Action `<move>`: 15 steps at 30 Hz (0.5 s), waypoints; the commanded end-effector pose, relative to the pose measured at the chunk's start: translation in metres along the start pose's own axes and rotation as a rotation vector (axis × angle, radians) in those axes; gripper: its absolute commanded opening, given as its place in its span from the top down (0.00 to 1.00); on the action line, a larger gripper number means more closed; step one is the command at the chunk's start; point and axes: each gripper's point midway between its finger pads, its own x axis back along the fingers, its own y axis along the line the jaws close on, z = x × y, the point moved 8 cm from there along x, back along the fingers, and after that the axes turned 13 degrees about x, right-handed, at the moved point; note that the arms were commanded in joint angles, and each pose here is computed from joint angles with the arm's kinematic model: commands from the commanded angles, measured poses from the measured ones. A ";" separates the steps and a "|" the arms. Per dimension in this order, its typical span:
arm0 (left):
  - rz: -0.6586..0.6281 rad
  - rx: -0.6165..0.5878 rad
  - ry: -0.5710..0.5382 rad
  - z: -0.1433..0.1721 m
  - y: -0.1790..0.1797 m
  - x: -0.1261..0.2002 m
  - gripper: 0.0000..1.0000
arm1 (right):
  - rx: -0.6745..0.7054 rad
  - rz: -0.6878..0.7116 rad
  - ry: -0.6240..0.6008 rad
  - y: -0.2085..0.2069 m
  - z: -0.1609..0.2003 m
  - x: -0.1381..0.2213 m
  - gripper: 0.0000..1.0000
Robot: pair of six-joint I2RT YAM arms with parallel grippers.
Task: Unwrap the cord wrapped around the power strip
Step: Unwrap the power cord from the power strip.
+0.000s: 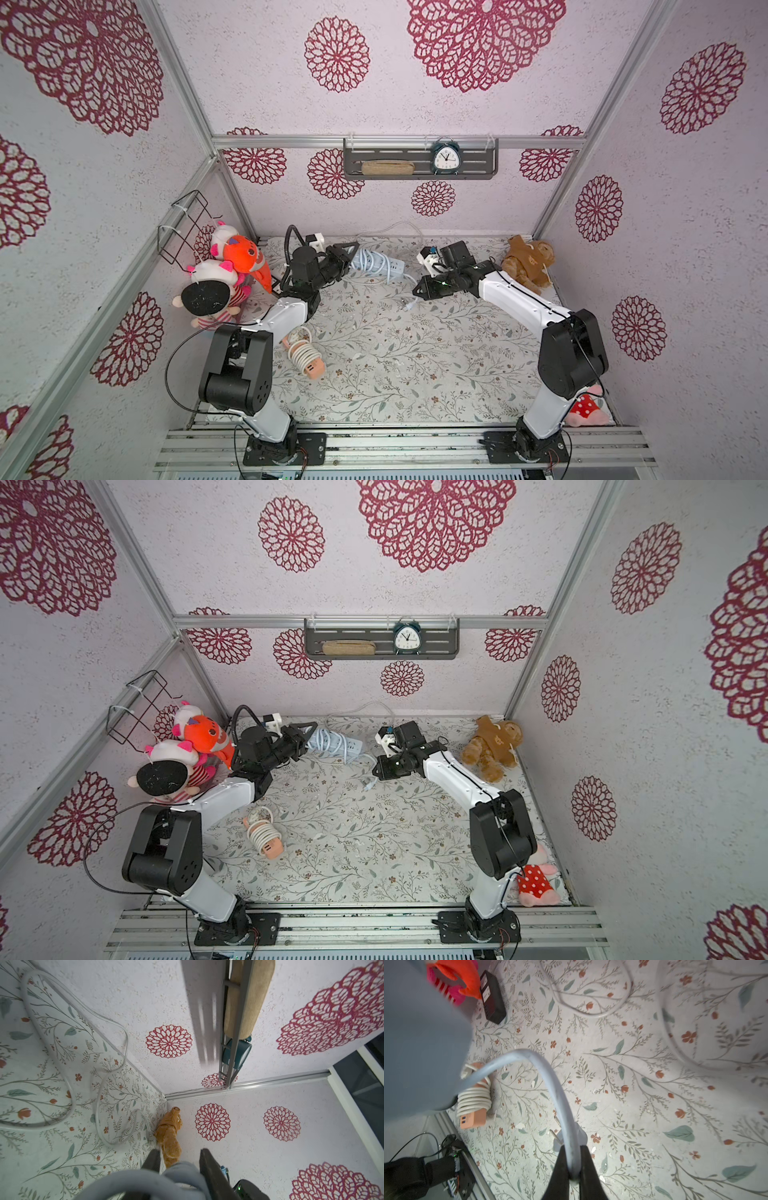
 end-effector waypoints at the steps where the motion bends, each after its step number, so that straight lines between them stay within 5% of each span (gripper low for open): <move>1: 0.154 0.040 -0.147 -0.022 -0.018 -0.002 1.00 | 0.076 -0.135 -0.028 0.019 0.001 0.023 1.00; 7: -0.005 -0.066 -0.235 -0.025 -0.001 -0.007 1.00 | 0.152 -0.201 -0.114 0.042 -0.007 0.067 1.00; 15: -0.165 -0.136 -0.030 -0.003 0.007 0.002 1.00 | 0.116 -0.020 -0.318 0.005 -0.053 0.106 1.00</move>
